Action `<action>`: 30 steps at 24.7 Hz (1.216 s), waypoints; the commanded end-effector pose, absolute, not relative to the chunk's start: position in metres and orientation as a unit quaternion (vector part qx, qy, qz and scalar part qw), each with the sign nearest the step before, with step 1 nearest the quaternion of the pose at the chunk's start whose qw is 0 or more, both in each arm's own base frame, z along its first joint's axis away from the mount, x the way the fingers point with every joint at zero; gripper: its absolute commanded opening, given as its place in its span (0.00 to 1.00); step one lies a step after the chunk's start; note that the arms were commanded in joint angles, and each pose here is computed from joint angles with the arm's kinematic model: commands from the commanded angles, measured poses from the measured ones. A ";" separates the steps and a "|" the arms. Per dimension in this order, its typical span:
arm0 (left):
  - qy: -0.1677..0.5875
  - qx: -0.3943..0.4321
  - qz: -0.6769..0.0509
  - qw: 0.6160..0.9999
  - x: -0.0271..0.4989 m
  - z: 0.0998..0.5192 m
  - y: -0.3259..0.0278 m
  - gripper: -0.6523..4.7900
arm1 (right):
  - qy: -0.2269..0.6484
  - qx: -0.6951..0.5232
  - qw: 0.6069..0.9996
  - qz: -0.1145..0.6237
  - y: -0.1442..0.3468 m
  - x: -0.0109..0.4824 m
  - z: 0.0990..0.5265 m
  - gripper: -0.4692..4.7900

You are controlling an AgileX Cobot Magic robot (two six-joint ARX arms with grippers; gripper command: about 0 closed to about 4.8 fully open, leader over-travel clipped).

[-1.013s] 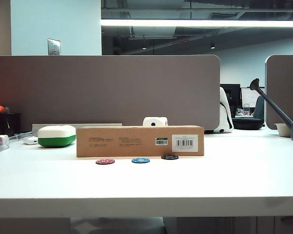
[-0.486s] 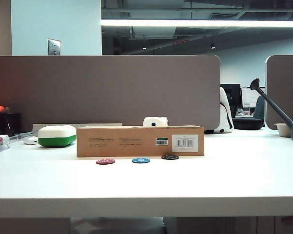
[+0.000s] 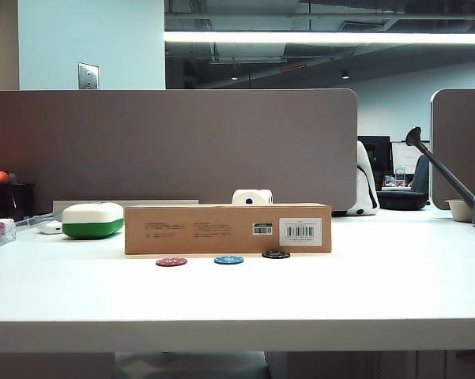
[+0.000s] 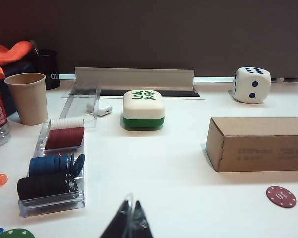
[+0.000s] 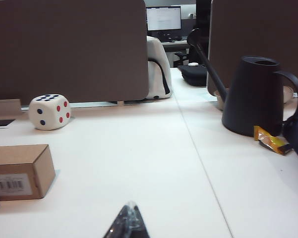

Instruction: Push the chip with the highest value in the row forward next to the rectangular box.

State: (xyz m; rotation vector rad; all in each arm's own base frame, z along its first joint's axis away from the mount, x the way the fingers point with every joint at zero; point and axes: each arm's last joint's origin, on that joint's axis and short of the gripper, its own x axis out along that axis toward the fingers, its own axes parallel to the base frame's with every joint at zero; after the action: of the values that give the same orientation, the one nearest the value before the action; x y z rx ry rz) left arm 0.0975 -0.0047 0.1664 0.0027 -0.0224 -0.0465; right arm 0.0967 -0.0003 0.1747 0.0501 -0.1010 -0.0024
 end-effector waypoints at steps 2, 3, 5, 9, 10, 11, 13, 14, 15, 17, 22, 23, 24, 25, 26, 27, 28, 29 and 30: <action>-0.018 0.001 -0.025 1.000 0.097 0.169 -0.005 0.11 | -0.051 0.023 0.998 -0.005 0.001 0.097 0.174 0.07; -0.018 0.001 -0.025 1.000 0.097 0.169 -0.005 0.11 | -0.051 0.023 0.998 -0.005 0.001 0.097 0.174 0.07; -0.018 0.001 -0.025 1.000 0.097 0.169 -0.005 0.11 | -0.050 0.023 0.998 -0.002 0.001 0.097 0.174 0.07; -0.018 0.001 -0.025 1.000 0.097 0.169 -0.005 0.11 | -0.049 0.023 0.999 -0.001 0.001 0.097 0.173 0.07; -0.018 0.001 -0.025 1.000 0.097 0.169 -0.005 0.11 | -0.045 0.023 0.999 -0.002 0.001 0.097 0.172 0.07; -0.018 0.001 -0.025 1.000 0.097 0.169 -0.005 0.11 | -0.042 0.023 0.999 -0.002 0.001 0.097 0.172 0.07; -0.018 0.001 -0.025 1.000 0.097 0.169 -0.005 0.11 | -0.037 0.022 0.999 -0.002 0.001 0.097 0.171 0.07; -0.018 0.001 -0.025 1.000 0.097 0.169 -0.005 0.11 | -0.035 0.021 0.999 -0.002 0.001 0.097 0.170 0.07; -0.018 0.001 -0.025 1.000 0.097 0.169 -0.005 0.11 | -0.033 0.019 0.999 -0.002 0.001 0.097 0.170 0.07; -0.018 0.001 -0.025 1.000 0.097 0.169 -0.005 0.11 | -0.028 0.010 1.000 0.000 0.002 0.097 0.169 0.07; -0.018 0.001 -0.025 1.000 0.097 0.169 -0.005 0.11 | -0.028 0.007 1.000 0.001 0.002 0.097 0.169 0.07; -0.018 0.001 -0.025 1.000 0.097 0.169 -0.005 0.11 | -0.028 0.007 1.000 0.001 0.002 0.097 0.169 0.07; -0.018 0.001 -0.025 1.000 0.097 0.169 -0.005 0.11 | -0.028 0.007 1.000 0.000 0.002 0.097 0.169 0.07; -0.018 0.001 -0.025 1.000 0.097 0.169 -0.005 0.11 | -0.028 0.007 1.000 0.000 0.002 0.097 0.169 0.07; -0.018 0.001 -0.025 1.000 0.097 0.169 -0.005 0.11 | -0.028 0.007 1.000 0.000 0.002 0.097 0.169 0.07; -0.018 0.001 -0.025 1.000 0.097 0.169 -0.005 0.11 | -0.028 0.007 1.000 0.000 0.002 0.097 0.169 0.07; -0.018 0.001 -0.025 1.000 0.097 0.169 -0.005 0.11 | -0.028 0.007 1.000 0.001 0.002 0.097 0.169 0.07; -0.018 0.001 -0.025 1.000 0.097 0.169 -0.005 0.11 | -0.028 0.008 1.000 0.000 0.002 0.097 0.169 0.07; -0.018 0.001 -0.025 1.000 0.097 0.169 -0.005 0.11 | -0.028 0.008 1.000 0.001 0.002 0.097 0.169 0.07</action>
State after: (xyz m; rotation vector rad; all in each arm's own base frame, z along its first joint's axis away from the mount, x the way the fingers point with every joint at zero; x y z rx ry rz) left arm 0.0976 -0.0047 0.1664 0.0023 -0.0224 -0.0465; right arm 0.0970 0.0017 0.1696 0.0178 -0.0475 0.0004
